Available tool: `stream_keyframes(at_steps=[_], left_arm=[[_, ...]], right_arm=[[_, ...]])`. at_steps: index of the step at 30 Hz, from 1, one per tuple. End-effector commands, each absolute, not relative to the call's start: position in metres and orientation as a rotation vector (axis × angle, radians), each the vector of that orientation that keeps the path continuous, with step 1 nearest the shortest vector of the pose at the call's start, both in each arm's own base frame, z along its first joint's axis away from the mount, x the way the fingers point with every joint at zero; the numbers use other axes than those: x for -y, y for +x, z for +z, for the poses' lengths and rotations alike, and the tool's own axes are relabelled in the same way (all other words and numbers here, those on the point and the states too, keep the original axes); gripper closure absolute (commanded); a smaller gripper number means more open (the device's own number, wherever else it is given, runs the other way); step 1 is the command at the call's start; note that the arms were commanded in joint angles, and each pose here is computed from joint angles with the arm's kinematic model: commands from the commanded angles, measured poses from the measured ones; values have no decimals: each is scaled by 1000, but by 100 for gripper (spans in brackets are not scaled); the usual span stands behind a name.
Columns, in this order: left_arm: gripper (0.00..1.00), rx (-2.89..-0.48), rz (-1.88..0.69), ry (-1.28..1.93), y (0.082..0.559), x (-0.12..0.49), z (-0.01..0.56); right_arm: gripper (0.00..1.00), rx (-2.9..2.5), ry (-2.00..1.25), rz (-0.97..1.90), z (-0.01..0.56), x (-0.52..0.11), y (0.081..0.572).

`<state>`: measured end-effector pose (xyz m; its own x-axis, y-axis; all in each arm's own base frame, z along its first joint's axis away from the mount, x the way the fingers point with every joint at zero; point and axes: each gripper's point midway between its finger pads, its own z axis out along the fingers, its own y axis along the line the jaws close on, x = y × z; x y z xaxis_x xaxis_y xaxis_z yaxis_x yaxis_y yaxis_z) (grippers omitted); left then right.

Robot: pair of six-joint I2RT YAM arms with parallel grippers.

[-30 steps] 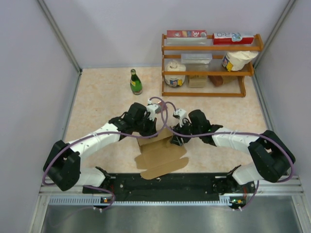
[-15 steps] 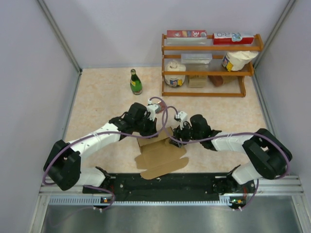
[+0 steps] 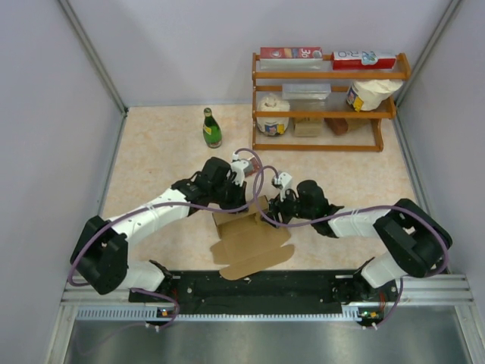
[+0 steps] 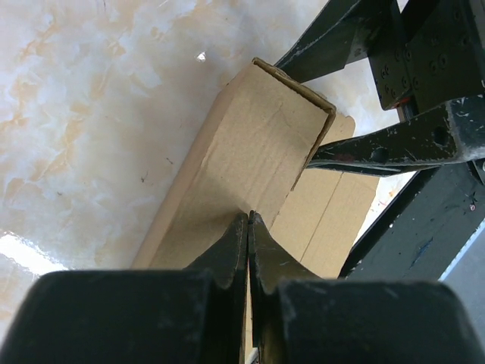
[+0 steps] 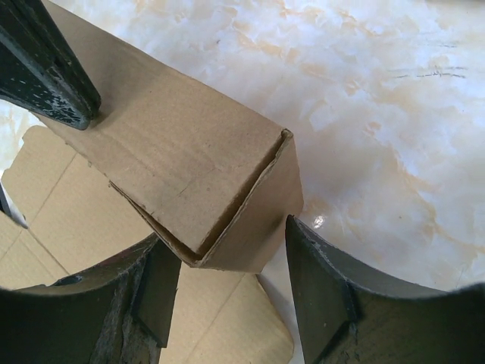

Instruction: Fold the paper box

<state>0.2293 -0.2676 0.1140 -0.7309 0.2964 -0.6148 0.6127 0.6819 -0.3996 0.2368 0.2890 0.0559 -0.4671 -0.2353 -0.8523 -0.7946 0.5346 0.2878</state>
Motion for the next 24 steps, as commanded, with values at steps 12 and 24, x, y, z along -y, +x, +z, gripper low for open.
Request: stream_keyframes(at_steps=[12,24], left_arm=[[98,-2349,-790,680,248,264,133],[85,-2333,-763,545,264,228,145]], right_arm=[[44,-1898,-823,927,62,-302,241],[44,-1901,-831,929,61,-303,240]])
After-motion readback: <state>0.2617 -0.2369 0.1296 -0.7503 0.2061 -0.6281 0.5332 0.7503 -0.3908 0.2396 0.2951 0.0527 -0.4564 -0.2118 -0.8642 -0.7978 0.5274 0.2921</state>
